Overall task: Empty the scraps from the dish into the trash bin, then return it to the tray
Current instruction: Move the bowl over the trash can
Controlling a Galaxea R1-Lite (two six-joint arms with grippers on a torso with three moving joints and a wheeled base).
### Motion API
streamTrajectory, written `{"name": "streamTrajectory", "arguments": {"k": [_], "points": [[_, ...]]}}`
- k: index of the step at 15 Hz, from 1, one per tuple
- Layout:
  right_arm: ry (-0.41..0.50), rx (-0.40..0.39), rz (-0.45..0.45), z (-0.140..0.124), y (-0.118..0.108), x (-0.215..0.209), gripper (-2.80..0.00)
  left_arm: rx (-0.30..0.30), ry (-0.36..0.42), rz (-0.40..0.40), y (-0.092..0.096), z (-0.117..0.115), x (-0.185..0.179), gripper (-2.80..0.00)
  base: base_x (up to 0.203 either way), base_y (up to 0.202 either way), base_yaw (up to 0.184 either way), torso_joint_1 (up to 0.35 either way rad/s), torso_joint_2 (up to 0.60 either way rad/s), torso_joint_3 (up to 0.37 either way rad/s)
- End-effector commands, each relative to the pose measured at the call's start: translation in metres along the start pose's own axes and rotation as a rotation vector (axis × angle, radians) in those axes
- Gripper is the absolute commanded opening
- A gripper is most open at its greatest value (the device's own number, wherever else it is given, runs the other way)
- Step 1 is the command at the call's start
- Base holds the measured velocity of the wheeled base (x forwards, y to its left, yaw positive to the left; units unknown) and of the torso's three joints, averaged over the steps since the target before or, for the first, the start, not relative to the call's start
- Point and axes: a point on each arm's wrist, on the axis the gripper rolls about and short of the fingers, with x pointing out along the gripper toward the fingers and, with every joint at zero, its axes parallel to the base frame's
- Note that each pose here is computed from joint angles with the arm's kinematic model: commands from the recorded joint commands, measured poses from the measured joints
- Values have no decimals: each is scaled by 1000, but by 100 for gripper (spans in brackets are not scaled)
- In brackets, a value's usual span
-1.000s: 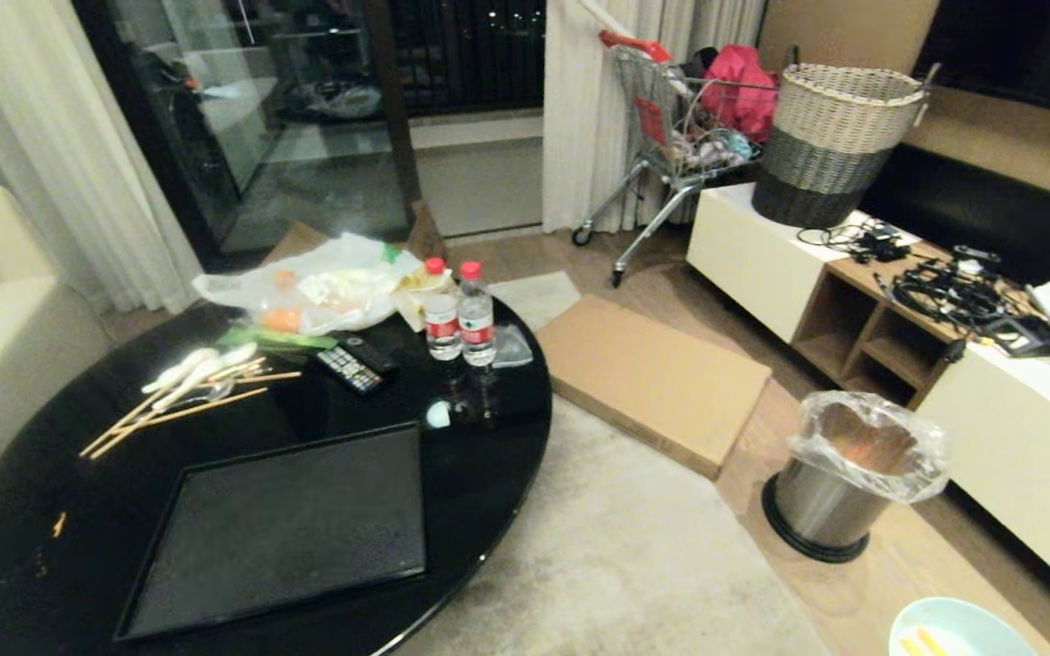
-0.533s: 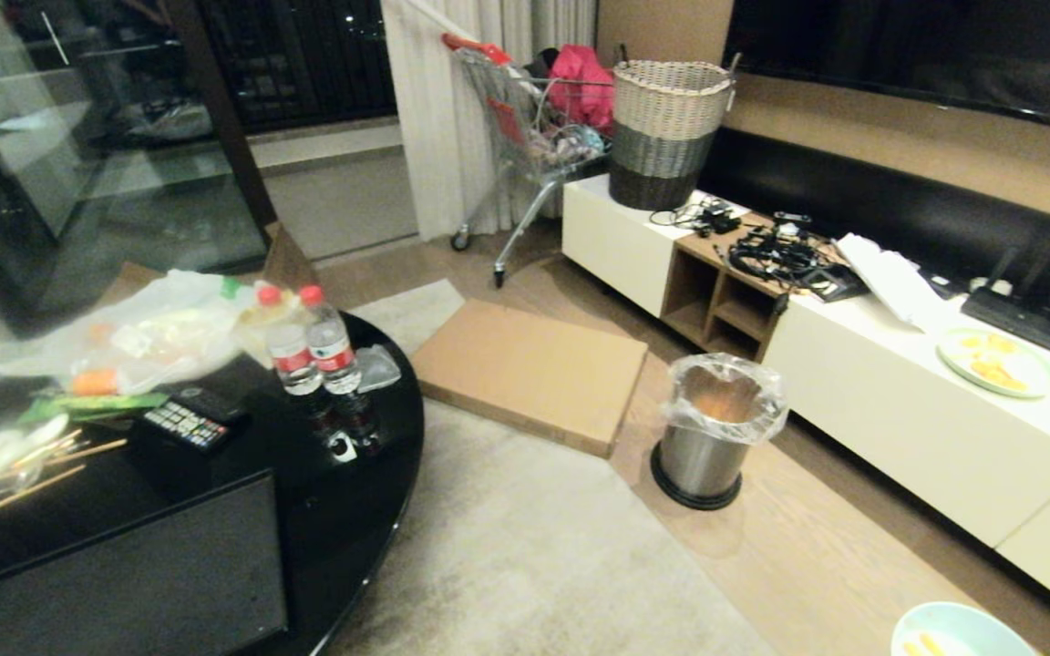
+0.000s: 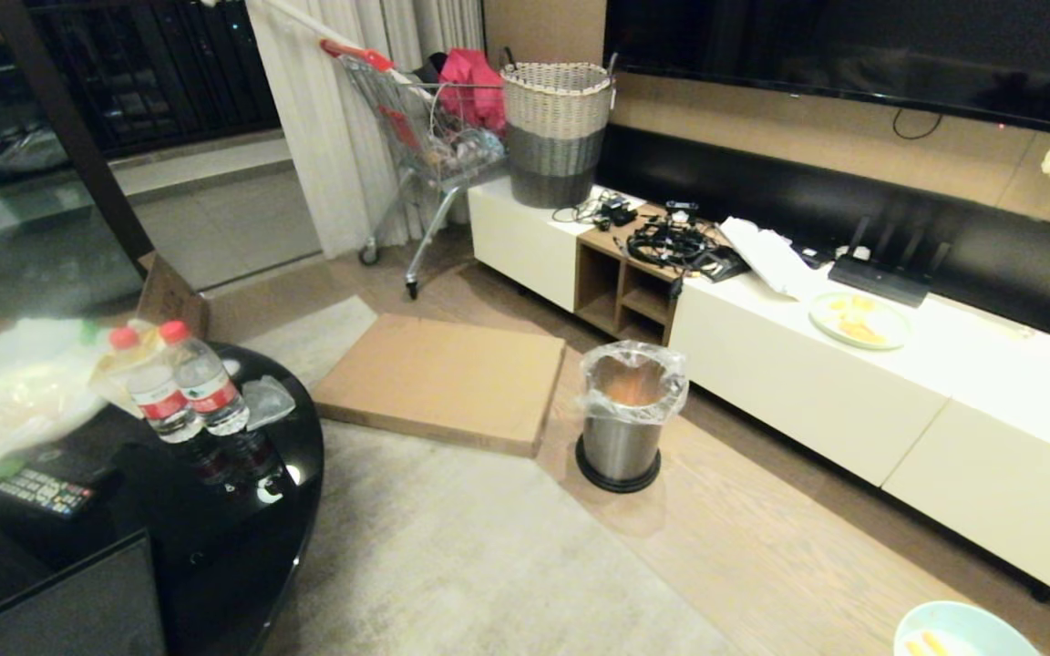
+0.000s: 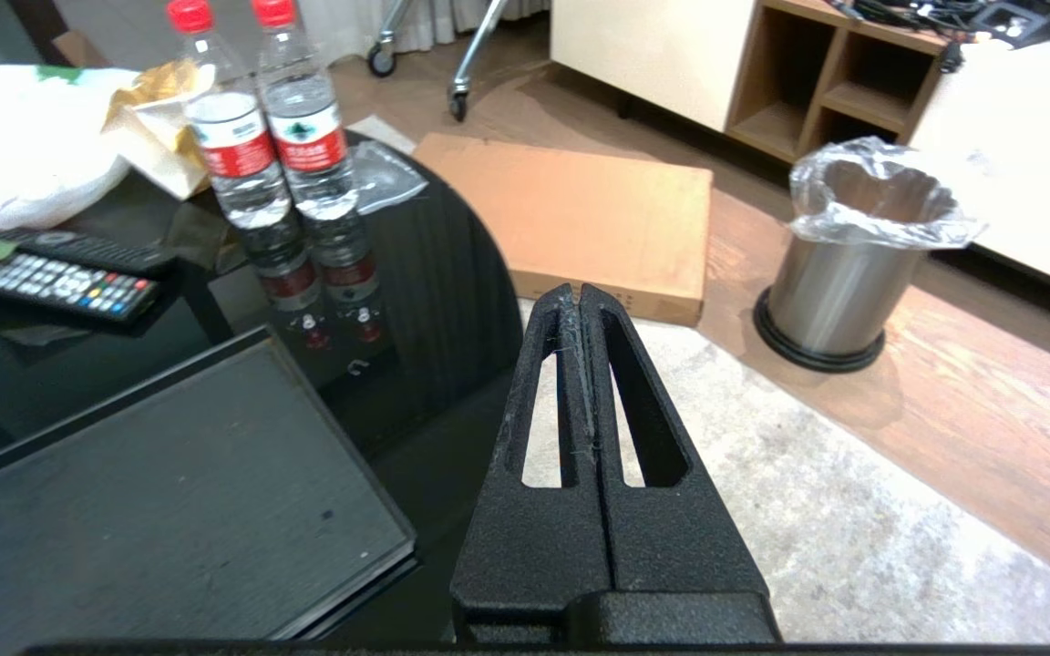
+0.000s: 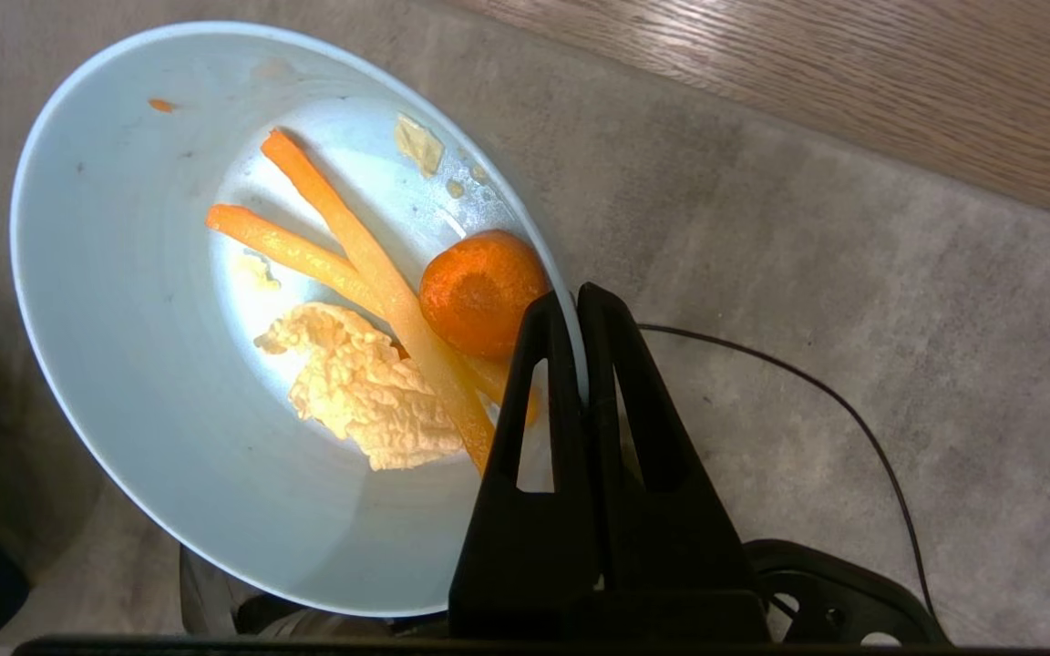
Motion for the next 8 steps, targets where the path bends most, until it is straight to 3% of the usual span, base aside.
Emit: {"name": "streamTrajectory", "arguments": {"k": [1, 8], "points": [[-3, 2, 1, 0, 0, 0, -280, 0, 0, 1, 0, 0, 0, -280, 0, 0, 0, 0, 0, 0], [-1, 2, 1, 0, 0, 0, -280, -1, 0, 1, 0, 0, 0, -280, 0, 0, 0, 0, 0, 0]]}}
